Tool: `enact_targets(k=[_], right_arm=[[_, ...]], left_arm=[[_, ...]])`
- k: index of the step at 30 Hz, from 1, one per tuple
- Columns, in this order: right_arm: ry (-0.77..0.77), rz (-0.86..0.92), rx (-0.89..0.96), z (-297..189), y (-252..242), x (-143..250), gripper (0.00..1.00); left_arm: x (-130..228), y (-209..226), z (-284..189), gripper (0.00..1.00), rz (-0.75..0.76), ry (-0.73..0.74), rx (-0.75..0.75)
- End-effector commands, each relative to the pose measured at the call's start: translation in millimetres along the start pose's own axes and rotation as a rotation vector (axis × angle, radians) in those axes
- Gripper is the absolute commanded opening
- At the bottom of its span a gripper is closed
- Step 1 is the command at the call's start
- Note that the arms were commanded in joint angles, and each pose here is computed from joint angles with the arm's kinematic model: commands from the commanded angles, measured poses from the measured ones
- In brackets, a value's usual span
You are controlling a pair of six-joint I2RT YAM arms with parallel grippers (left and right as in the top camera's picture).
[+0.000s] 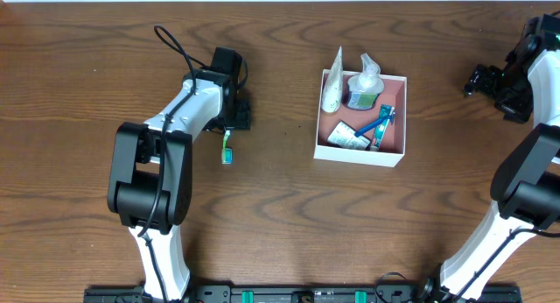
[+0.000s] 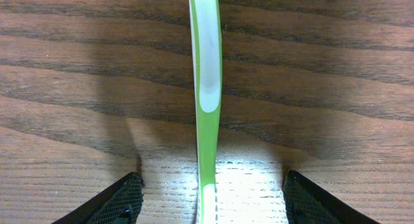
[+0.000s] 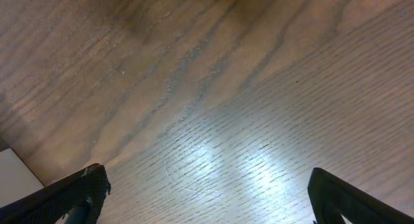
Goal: Pack container
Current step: 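Move the left gripper to the green toothbrush and grasp its handle, then lift the toothbrush with the left gripper and lower it into the box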
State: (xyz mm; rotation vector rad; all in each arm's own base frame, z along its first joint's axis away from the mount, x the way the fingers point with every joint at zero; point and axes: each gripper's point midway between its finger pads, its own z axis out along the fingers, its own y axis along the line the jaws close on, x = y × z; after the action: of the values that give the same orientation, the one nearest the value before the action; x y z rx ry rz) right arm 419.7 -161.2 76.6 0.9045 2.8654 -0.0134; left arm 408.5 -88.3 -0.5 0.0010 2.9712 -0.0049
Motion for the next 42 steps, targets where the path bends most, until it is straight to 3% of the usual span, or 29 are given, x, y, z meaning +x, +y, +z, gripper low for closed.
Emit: enact_targets(k=[1,5,10,18,25,33,37,42], right_arm=[[-0.005,0.015,0.010,-1.0,-4.5,-1.2,0.99],[-0.005,0.015,0.010,-1.0,-4.5,-1.2,0.99],[-0.005,0.015,0.010,-1.0,-4.5,-1.2,0.99],[-0.005,0.015,0.011,-1.0,-4.6,-1.2,0.99],[-0.005,0.015,0.010,-1.0,-4.5,-1.2,0.99],[-0.005,0.015,0.010,-1.0,-4.5,-1.2,0.99],[-0.005,0.016,0.010,-1.0,-4.7,-1.2,0.99],[-0.005,0.015,0.010,-1.0,-4.5,-1.2,0.99]], left_arm=[[6.7,3.0,8.8,0.71,0.001,0.028,-0.011],[6.1,2.9,8.8,0.69,0.001,0.025,-0.010],[6.1,2.4,8.8,0.58,0.003,0.025,-0.010],[6.3,1.8,8.8,0.24,0.002,0.026,-0.006],[6.2,1.7,8.8,0.07,0.002,0.025,-0.006],[-11.7,-1.3,-13.4,0.06,0.000,-0.043,0.008],[-35.0,-4.9,-61.2,0.06,-0.004,-0.156,0.034],[-58.1,-14.7,-154.4,0.06,0.003,-0.386,0.092]])
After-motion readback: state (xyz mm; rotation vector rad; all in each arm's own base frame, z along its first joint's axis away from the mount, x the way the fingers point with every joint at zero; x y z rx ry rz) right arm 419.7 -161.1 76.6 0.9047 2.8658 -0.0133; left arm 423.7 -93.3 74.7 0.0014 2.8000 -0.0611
